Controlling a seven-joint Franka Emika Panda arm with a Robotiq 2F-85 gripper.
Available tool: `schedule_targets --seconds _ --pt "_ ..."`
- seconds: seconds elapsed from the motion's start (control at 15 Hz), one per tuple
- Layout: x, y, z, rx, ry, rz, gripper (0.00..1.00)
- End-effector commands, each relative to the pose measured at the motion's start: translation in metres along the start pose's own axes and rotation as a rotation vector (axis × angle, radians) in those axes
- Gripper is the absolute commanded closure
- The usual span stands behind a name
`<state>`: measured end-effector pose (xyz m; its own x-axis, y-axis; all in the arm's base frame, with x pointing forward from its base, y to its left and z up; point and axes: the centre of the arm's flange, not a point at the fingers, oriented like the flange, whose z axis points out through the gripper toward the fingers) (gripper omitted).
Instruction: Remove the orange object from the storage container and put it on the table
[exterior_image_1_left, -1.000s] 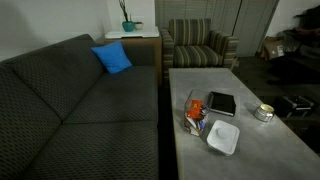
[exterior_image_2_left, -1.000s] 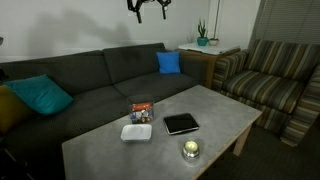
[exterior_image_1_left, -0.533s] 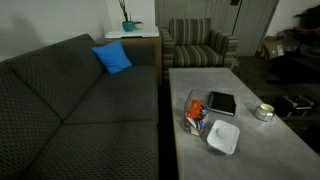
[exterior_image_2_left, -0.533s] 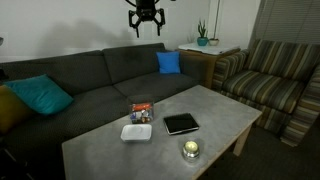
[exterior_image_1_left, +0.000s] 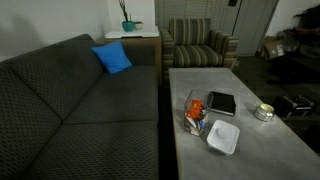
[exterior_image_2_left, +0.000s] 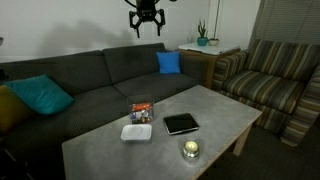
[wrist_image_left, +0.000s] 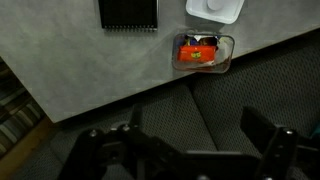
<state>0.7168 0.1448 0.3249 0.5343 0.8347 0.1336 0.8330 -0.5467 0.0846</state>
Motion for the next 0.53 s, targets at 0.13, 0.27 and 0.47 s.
schedule_targets --seconds 0.13,0.27,0.47 --pt "0.048 0.022 0.042 0.008 -0.033 -0.123 0.00" --pt "0.060 0.027 0.067 0.038 -0.043 -0.179 0.00" --pt "0.075 0.030 0.109 0.118 -0.074 -0.219 0.00"
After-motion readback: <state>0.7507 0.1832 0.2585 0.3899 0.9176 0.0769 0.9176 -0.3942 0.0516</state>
